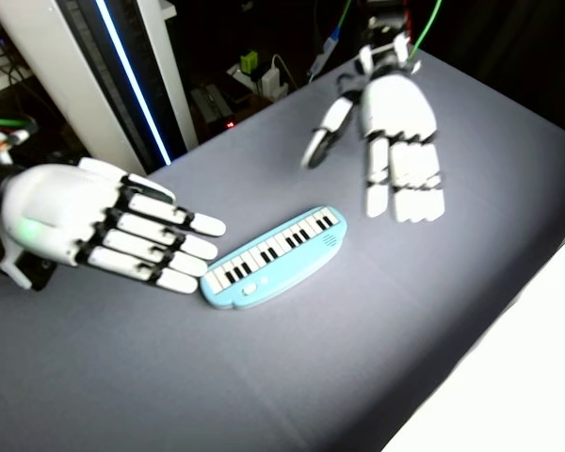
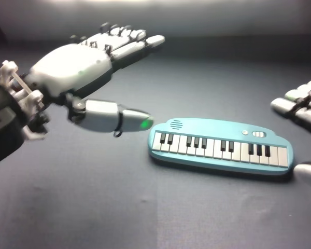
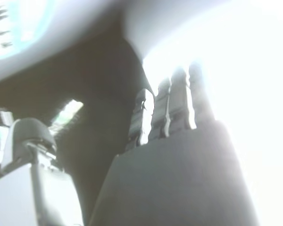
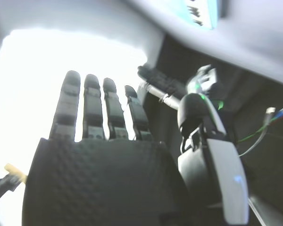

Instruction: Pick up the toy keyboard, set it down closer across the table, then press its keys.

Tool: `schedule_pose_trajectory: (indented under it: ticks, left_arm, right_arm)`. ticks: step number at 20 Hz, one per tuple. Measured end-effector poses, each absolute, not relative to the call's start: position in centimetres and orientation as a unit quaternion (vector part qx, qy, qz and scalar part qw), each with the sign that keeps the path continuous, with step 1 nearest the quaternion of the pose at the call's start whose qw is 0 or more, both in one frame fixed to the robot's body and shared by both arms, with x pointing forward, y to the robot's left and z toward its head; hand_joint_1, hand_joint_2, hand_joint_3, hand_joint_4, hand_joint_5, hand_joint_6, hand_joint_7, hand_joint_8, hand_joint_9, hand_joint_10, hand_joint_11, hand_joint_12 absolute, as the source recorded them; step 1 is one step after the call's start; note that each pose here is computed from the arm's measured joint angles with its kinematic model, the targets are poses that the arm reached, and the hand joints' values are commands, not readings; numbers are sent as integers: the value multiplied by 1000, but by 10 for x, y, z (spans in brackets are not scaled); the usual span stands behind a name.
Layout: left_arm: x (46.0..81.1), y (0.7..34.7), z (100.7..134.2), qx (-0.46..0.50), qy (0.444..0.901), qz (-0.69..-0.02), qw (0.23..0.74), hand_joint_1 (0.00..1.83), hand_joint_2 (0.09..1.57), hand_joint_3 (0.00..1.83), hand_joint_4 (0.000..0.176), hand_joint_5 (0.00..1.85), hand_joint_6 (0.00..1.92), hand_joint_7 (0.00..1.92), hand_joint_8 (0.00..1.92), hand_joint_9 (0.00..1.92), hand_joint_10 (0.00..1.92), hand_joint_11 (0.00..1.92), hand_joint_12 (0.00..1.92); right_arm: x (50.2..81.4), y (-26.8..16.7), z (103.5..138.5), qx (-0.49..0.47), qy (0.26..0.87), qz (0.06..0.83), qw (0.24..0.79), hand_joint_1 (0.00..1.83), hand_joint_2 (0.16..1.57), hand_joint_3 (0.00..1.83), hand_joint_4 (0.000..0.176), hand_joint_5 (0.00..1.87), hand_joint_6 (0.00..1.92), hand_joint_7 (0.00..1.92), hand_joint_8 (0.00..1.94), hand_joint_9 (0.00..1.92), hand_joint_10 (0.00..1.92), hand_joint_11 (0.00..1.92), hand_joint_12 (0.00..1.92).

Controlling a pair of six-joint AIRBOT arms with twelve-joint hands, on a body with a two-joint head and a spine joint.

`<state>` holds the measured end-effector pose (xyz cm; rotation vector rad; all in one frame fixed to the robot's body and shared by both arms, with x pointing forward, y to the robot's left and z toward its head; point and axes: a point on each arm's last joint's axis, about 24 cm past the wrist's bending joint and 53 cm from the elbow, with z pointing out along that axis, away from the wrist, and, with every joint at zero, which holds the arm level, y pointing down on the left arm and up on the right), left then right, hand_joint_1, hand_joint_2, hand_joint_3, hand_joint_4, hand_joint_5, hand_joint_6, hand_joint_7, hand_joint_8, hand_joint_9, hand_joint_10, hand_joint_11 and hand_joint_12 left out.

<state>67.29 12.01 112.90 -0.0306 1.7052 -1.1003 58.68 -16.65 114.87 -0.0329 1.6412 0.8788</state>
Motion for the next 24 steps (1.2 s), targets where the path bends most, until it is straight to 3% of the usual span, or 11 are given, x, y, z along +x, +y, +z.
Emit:
schedule_pose_trajectory:
  ticks: [2, 3, 4, 7, 8, 9, 12, 15, 18, 23, 24]
  left_arm:
    - [667, 138, 1126, -29, 713, -453, 535, 432, 1022, 22, 158, 0, 0, 0, 0, 0, 0, 0, 0]
    - [667, 147, 1128, -41, 708, -453, 540, 358, 1126, 22, 83, 0, 0, 0, 0, 0, 0, 0, 0]
    - [666, 155, 1129, -53, 703, -454, 544, 339, 1149, 21, 66, 0, 0, 0, 0, 0, 0, 0, 0]
    - [667, 177, 1128, -86, 695, -449, 555, 334, 1156, 18, 62, 0, 0, 0, 0, 0, 0, 0, 0]
    - [665, 180, 1125, -89, 696, -447, 554, 421, 1216, 34, 22, 0, 0, 0, 0, 0, 0, 0, 0]
    - [664, 181, 1124, -94, 695, -448, 554, 443, 1237, 16, 13, 0, 0, 0, 0, 0, 0, 0, 0]
    - [660, 179, 1126, -91, 690, -455, 556, 447, 1244, 11, 10, 0, 0, 0, 0, 0, 0, 0, 0]
    - [660, 182, 1129, -98, 683, -458, 561, 441, 1263, 14, 37, 0, 0, 0, 0, 0, 0, 0, 0]
    - [658, 184, 1127, -104, 683, -457, 560, 429, 1279, 16, 27, 0, 0, 0, 0, 0, 0, 0, 0]
    - [658, 188, 1127, -108, 679, -458, 563, 428, 1283, 13, 24, 0, 0, 0, 0, 0, 0, 0, 0]
    - [657, 187, 1127, -109, 680, -458, 562, 438, 1273, 7, 67, 0, 0, 0, 0, 0, 0, 0, 0]
  right_arm:
    - [593, -151, 1140, -30, 716, 383, 582, 64, 1351, 0, 62, 0, 0, 0, 0, 0, 0, 0, 0]
    - [596, -142, 1136, -41, 721, 383, 576, 117, 1378, 5, 6, 14, 5, 0, 0, 0, 0, 0, 0]
    - [598, -135, 1130, -51, 726, 380, 570, 128, 1384, 7, 0, 17, 6, 0, 0, 0, 0, 0, 0]
    - [603, -115, 1108, -69, 744, 374, 549, 132, 1385, 7, 0, 18, 6, 0, 0, 0, 0, 0, 0]
    - [606, -111, 1101, -74, 751, 369, 542, 229, 1352, 0, 33, 98, 34, 0, 0, 0, 0, 0, 0]
    - [609, -109, 1096, -79, 756, 364, 539, 256, 1341, 0, 42, 119, 31, 0, 0, 0, 0, 0, 0]
    - [613, -104, 1075, -86, 776, 349, 519, 262, 1339, 0, 44, 125, 28, 0, 0, 0, 0, 0, 0]
    - [614, -104, 1076, -82, 775, 351, 520, 202, 1358, 0, 35, 227, 25, 0, 0, 0, 0, 0, 0]
    - [612, -108, 1082, -80, 773, 350, 523, 17, 1375, 2, 0, 293, 8, 0, 0, 0, 0, 0, 0]
    - [610, -122, 1108, -72, 756, 350, 548, 0, 1377, 2, 0, 283, 3, 0, 0, 0, 0, 0, 0]
    - [607, -122, 1106, -71, 757, 350, 546, 104, 1411, 9, 14, 56, 0, 0, 0, 0, 0, 0, 0]
